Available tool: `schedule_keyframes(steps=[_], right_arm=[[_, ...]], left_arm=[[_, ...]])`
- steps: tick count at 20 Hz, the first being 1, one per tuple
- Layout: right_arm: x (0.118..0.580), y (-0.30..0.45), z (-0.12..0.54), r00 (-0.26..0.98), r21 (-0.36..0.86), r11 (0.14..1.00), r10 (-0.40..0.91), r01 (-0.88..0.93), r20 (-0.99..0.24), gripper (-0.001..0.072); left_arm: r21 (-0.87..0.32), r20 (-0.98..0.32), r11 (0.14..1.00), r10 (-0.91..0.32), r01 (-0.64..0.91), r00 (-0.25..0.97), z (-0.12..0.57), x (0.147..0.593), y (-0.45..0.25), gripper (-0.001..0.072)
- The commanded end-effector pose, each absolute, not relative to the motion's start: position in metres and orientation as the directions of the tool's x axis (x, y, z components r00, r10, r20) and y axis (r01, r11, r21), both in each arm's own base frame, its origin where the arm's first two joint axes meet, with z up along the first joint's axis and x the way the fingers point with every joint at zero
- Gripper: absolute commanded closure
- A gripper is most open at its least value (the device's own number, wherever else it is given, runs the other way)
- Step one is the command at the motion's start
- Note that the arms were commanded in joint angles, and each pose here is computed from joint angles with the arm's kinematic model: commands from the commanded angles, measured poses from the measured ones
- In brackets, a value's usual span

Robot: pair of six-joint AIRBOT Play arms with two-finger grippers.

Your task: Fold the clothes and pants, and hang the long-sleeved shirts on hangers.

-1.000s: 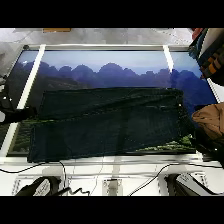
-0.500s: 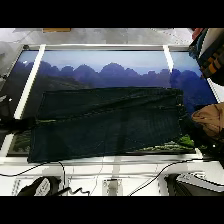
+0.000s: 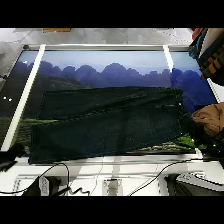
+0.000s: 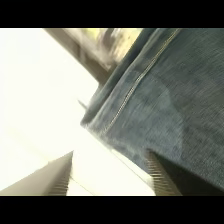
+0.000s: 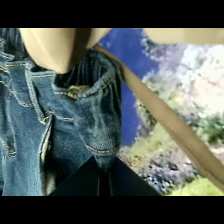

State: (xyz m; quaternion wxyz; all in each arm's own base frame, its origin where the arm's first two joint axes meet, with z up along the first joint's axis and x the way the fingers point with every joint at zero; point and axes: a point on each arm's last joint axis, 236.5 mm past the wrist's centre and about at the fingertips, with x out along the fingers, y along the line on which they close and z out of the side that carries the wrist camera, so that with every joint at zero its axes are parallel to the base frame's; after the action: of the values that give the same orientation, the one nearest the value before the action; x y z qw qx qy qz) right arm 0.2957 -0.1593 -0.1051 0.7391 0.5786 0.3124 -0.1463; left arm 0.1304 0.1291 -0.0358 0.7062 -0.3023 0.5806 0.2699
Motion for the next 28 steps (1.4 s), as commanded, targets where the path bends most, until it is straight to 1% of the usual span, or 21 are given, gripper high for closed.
schedule_keyframes(steps=[1,5,7,9,11,13,15,16,17,18,19,20,21,22,24,26,28], right_arm=[[0.297,-0.155,-0.102,0.768,0.775,0.286,0.163,0.564,-0.619,0.0688],[0.297,-0.154,-0.102,0.767,0.775,0.287,0.167,0.563,-0.619,0.0688],[0.297,-0.154,-0.102,0.767,0.775,0.287,0.167,0.563,-0.619,0.0687],[0.297,-0.153,-0.101,0.769,0.779,0.287,0.174,0.558,-0.615,0.0687],[0.298,-0.149,-0.099,0.772,0.786,0.284,0.188,0.548,-0.607,0.0687],[0.299,-0.146,-0.096,0.777,0.795,0.282,0.202,0.537,-0.596,0.0688],[0.302,-0.146,-0.089,0.785,0.804,0.294,0.212,0.517,-0.582,0.0688],[0.305,-0.144,-0.082,0.792,0.813,0.303,0.224,0.497,-0.568,0.0688],[0.307,-0.143,-0.076,0.797,0.820,0.316,0.236,0.478,-0.556,0.0688],[0.307,-0.140,-0.069,0.796,0.820,0.341,0.251,0.459,-0.550,0.0688],[0.306,-0.138,-0.065,0.788,0.812,0.373,0.263,0.448,-0.556,0.0688],[0.303,-0.136,-0.062,0.776,0.798,0.412,0.273,0.440,-0.569,0.0688],[0.300,-0.134,-0.060,0.765,0.783,0.444,0.277,0.435,-0.582,0.0688],[0.296,-0.132,-0.057,0.756,0.768,0.475,0.278,0.429,-0.593,0.0688],[0.292,-0.128,-0.047,0.747,0.747,0.522,0.277,0.411,-0.604,0.0688],[0.292,-0.126,-0.028,0.764,0.744,0.537,0.257,0.397,-0.592,0.0689],[0.291,-0.123,-0.004,0.785,0.738,0.557,0.226,0.382,-0.577,0.0689]], left_arm=[[-0.205,-0.977,0.570,-0.074,-0.795,0.199,-0.061,0.118,0.112,0.0124],[-0.219,-0.975,0.552,-0.157,-0.805,0.157,-0.079,0.115,0.105,0.0124],[-0.254,-0.965,0.549,-0.193,-0.796,0.175,-0.087,0.123,0.105,0.0118],[-0.299,-0.954,0.531,-0.180,-0.793,0.239,-0.092,0.141,0.113,0.0117],[-0.311,-0.948,0.513,-0.112,-0.800,0.297,-0.094,0.156,0.132,0.0120],[-0.295,-0.950,0.513,-0.073,-0.806,0.302,-0.099,0.158,0.142,0.0134],[-0.291,-0.955,0.526,-0.103,-0.799,0.279,-0.108,0.154,0.136,0.0144],[-0.292,-0.955,0.532,-0.121,-0.795,0.270,-0.113,0.152,0.133,0.0220],[-0.293,-0.956,0.540,-0.137,-0.789,0.261,-0.117,0.150,0.129,0.0249],[-0.295,-0.955,0.551,-0.149,-0.781,0.255,-0.119,0.149,0.127,0.0251],[-0.299,-0.954,0.552,-0.163,-0.779,0.251,-0.120,0.148,0.125,0.0368],[-0.303,-0.953,0.552,-0.169,-0.777,0.251,-0.120,0.149,0.124,0.0571],[-0.309,-0.951,0.555,-0.175,-0.773,0.255,-0.120,0.150,0.122,0.0670],[-0.326,-0.945,0.570,-0.184,-0.754,0.270,-0.119,0.155,0.119,0.0692],[-0.379,-0.924,0.598,-0.206,-0.707,0.322,-0.111,0.171,0.113,0.0692],[-0.432,-0.896,0.602,-0.199,-0.671,0.398,-0.094,0.196,0.118,0.0694],[-0.456,-0.869,0.625,-0.159,-0.634,0.468,-0.064,0.221,0.137,0.0694]])
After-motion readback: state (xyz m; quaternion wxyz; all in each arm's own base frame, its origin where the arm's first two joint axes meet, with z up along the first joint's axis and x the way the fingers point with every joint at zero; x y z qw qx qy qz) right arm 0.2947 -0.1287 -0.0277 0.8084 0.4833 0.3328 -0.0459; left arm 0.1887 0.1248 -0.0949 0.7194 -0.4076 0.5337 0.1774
